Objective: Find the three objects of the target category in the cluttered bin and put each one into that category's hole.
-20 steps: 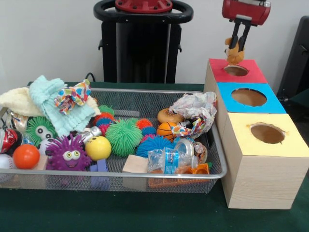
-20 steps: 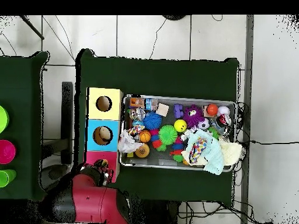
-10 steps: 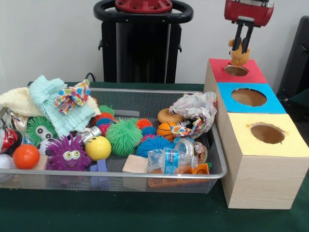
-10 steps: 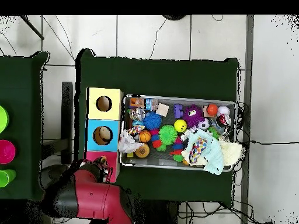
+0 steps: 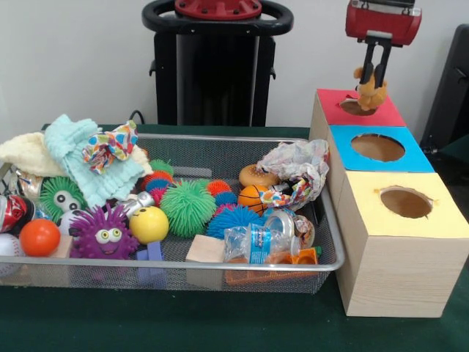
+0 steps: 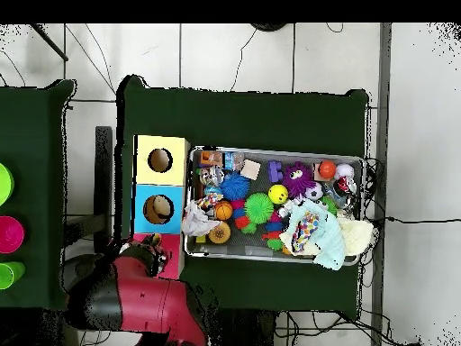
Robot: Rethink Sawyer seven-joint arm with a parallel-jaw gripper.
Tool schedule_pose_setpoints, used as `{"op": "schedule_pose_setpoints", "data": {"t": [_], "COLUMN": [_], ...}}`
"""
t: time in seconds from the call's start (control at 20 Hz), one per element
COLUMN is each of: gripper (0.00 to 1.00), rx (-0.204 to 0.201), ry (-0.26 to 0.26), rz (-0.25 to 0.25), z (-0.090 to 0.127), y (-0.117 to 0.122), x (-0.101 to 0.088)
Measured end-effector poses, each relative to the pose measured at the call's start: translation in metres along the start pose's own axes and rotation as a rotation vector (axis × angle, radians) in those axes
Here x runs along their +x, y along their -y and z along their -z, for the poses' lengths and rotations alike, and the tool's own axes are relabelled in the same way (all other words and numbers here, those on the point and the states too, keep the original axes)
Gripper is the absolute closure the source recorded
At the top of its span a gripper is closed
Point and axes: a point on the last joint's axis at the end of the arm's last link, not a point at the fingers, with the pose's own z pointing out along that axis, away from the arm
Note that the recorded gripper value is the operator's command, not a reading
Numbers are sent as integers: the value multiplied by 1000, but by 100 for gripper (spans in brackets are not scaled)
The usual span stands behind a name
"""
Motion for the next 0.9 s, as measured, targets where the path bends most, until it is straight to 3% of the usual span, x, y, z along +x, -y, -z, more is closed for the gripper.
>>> {"op": "schedule_pose_setpoints", "data": {"t": [0.45, 0.9], "gripper": [100, 100], "rx": [-16, -2], "ry": [69, 87], "rz": [-1, -6], "z": [-3, -2], "y": [-1, 6], "x": [-5, -5]}}
